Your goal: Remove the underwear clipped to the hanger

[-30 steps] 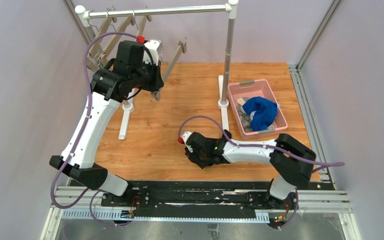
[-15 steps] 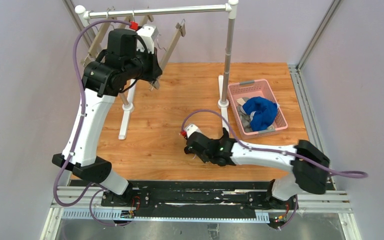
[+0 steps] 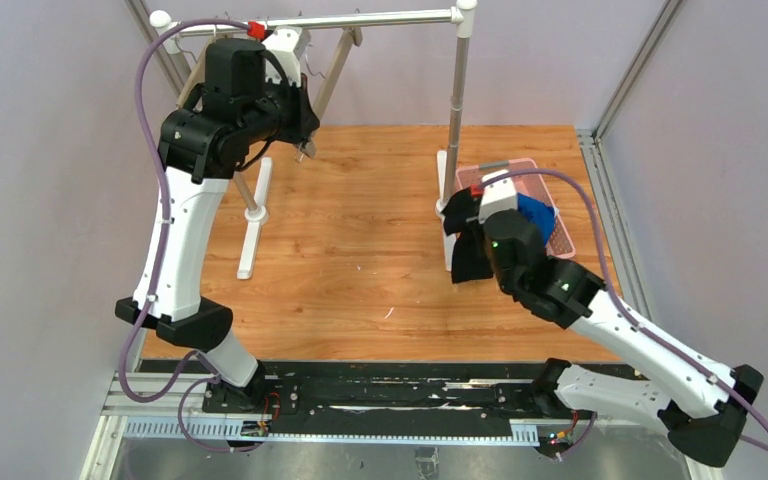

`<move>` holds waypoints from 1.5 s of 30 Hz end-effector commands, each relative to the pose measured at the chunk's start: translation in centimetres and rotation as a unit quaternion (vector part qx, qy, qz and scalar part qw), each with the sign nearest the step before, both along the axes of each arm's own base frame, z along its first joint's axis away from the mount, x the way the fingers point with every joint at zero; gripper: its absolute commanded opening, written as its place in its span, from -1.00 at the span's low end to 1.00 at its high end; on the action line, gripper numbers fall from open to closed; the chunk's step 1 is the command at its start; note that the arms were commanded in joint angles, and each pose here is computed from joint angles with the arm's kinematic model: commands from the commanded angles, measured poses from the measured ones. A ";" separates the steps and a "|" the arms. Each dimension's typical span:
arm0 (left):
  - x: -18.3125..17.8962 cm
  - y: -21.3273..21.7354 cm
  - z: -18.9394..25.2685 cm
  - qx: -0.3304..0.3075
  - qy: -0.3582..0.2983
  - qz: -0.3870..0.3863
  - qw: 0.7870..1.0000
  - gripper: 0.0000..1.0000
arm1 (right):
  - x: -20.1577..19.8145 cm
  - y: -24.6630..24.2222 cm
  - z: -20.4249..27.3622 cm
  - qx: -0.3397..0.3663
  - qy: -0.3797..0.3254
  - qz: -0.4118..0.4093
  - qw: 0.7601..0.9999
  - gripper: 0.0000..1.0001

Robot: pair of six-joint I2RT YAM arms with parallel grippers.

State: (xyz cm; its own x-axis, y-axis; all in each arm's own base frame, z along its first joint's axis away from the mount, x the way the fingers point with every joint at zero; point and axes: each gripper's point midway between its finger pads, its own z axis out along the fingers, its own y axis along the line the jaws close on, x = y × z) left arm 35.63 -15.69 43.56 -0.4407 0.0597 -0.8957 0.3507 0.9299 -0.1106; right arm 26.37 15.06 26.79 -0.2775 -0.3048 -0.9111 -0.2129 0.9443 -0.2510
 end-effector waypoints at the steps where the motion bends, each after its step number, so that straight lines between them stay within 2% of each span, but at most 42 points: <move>1: 0.5 -0.4 2.7 -0.025 -0.037 -0.003 0.999 -0.99 | 1.8 -4.0 7.7 0.004 -0.102 -0.059 0.993 -0.99; 6: 1.0 -0.6 2.7 -0.029 -0.036 -0.005 0.999 -1.00 | 3.3 -6.5 13.3 0.023 -0.167 -0.089 0.982 -0.99; 11: 1.3 -0.6 2.8 -0.035 -0.037 -0.007 0.999 -1.00 | 5.9 -8.8 13.8 0.013 -0.182 -0.128 0.975 -0.99; 14: 1.5 -0.5 3.1 -0.043 -0.041 -0.009 0.998 -0.99 | 8.4 -10.4 11.1 0.007 -0.159 -0.153 0.975 -0.99; 18: 1.8 -0.1 3.5 -0.050 -0.047 -0.005 0.998 -1.00 | 11.1 -12.3 5.0 0.014 -0.092 -0.164 0.982 -0.99; 24: 2.2 0.3 3.8 -0.050 -0.054 -0.001 0.997 -1.00 | 12.0 -11.7 -5.0 0.030 -0.001 -0.152 0.988 -0.99; 27: 2.7 0.4 3.8 -0.048 -0.059 0.004 0.997 -1.00 | 11.8 -11.4 -8.3 0.029 0.038 -0.152 0.987 -0.99; 39: 4.3 0.2 4.6 -0.056 -0.086 0.012 0.995 -1.00 | 11.3 -10.3 -14.3 0.023 0.142 -0.139 0.980 -0.99; 45: 5.5 0.1 3.7 -0.053 -0.080 0.018 0.995 -1.00 | 10.7 -9.7 -15.1 0.032 0.160 -0.125 0.979 -0.99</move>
